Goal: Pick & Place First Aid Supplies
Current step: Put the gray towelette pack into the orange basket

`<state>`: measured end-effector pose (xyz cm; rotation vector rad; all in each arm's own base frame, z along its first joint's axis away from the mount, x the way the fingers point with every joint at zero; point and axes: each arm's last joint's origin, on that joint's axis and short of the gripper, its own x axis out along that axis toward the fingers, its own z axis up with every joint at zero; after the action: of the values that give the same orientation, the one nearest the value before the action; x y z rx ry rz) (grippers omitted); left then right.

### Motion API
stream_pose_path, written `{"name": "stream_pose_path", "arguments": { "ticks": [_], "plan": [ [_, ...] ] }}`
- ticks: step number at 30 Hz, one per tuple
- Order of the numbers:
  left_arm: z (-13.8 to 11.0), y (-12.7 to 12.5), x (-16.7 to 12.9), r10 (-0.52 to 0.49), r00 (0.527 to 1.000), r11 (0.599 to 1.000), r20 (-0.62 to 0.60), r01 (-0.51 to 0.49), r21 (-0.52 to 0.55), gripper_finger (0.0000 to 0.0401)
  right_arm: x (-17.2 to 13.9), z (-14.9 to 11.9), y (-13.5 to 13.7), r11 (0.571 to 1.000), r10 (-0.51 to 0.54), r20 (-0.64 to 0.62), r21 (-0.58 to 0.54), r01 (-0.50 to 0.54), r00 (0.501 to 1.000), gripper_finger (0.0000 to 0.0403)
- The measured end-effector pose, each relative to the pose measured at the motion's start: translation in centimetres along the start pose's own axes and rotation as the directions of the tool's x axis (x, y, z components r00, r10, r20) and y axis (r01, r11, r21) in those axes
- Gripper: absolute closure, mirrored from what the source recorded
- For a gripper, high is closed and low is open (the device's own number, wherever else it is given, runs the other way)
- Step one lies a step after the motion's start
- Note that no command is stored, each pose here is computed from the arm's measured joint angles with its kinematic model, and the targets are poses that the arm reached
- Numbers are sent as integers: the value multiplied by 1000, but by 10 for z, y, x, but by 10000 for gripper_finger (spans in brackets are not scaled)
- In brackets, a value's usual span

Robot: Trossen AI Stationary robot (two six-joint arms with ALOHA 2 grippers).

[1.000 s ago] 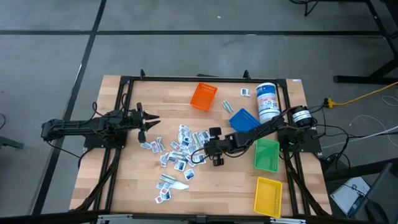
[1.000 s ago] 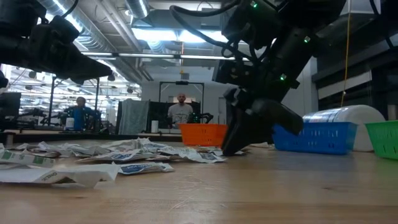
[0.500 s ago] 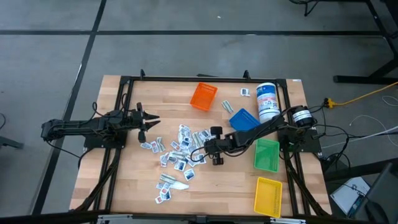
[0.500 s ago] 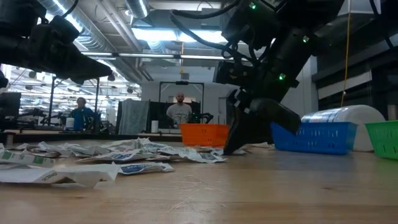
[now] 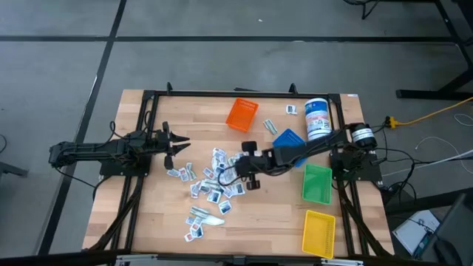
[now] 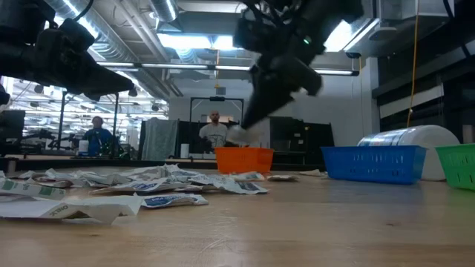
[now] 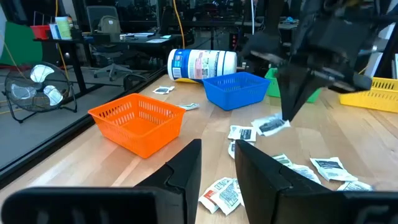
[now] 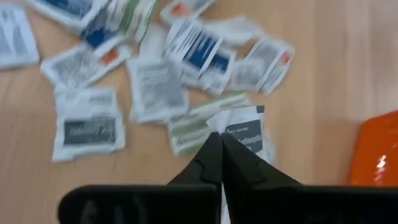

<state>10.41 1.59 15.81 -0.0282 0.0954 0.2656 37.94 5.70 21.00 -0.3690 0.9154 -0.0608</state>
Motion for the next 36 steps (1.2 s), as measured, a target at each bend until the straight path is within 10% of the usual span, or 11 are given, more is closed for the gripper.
{"name": "stream_pose_path", "arguments": {
  "ticks": [28,36],
  "plan": [
    [0,0,0,0,1000,1000,0,0,0,308,9,-6,-117,942,-296,-60,145,302,953,400],
    [0,0,0,0,1000,1000,1,0,0,309,15,-30,-166,932,-216,-53,286,222,975,399]
  ]
}}
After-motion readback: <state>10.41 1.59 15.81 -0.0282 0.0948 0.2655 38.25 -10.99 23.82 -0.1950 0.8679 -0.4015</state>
